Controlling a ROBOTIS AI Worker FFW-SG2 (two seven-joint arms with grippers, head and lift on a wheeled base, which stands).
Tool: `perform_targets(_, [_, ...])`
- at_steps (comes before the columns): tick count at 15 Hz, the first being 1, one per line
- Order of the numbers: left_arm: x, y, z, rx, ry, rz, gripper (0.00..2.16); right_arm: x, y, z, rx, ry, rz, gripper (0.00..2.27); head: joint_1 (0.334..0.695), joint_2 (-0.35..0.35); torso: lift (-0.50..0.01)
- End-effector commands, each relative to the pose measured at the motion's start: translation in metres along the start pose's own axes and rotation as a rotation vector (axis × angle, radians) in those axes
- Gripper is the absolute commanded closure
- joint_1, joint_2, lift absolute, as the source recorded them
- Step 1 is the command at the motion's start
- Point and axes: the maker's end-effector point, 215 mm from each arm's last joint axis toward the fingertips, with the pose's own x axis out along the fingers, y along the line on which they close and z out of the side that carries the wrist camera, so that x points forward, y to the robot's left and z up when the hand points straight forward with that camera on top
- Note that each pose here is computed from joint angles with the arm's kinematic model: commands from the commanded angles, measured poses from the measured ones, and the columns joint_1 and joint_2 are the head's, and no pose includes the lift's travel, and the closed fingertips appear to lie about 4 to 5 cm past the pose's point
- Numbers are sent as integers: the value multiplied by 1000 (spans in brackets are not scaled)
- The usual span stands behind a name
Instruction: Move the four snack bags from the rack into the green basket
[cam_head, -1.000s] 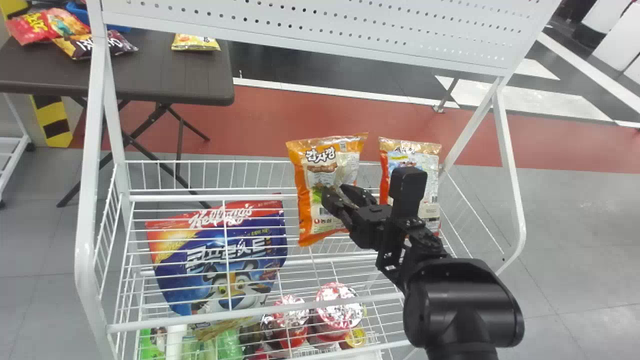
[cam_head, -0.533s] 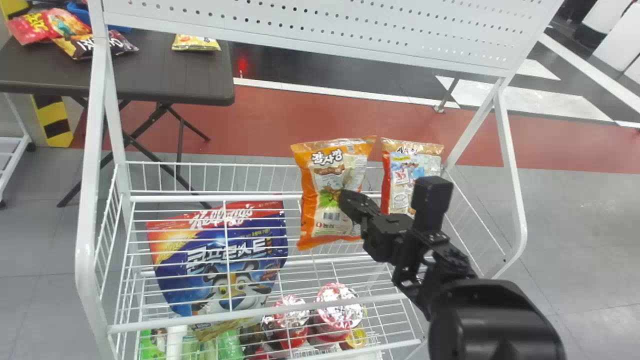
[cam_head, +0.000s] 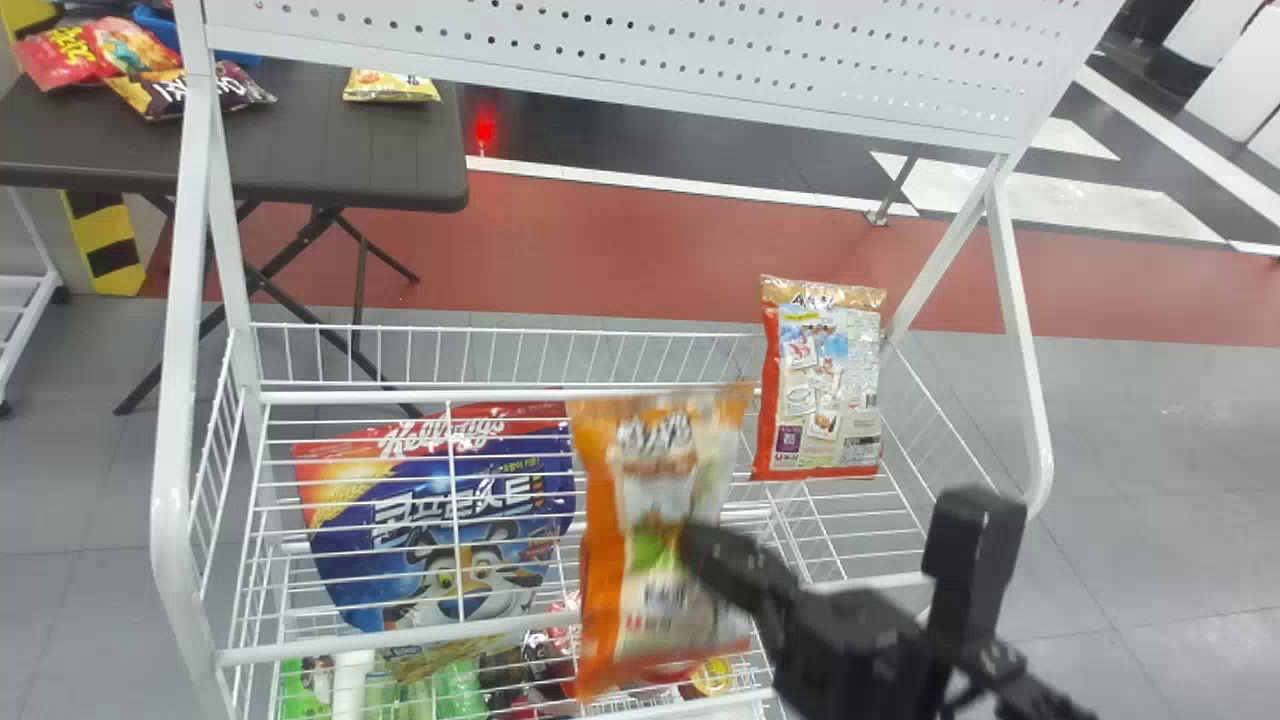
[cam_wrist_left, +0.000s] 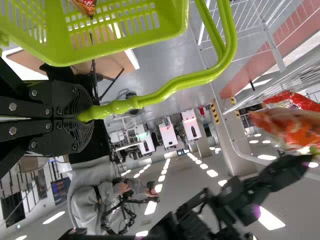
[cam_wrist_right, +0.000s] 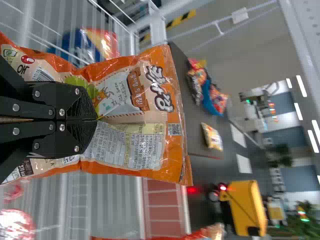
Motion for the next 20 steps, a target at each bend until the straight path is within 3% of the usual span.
perform_targets(1, [-1, 1, 2, 2, -5, 1, 1848, -22, 12, -68, 69, 177, 6, 2145, 695, -350, 0])
perform_targets(5, [-1, 1, 3, 0, -6, 0, 1845, -50, 36, -176, 192, 442, 62, 2145, 695, -350, 0])
perform_targets(11, [1, 2, 3, -2, -6, 3, 1845, -60, 67, -280, 214, 667, 128, 2145, 695, -350, 0])
perform_targets(13, [3, 1, 2, 0, -1, -1, 1845, -50, 89, -289, 193, 666, 171, 2145, 695, -350, 0])
perform_targets(19, [2, 1, 1, 0, -3, -1, 1845, 13, 110, -257, 106, 433, 199, 2145, 695, -350, 0])
perform_targets(20, [1, 1, 1, -1, -4, 1, 1845, 13, 115, -263, 104, 447, 208, 2145, 695, -310, 0])
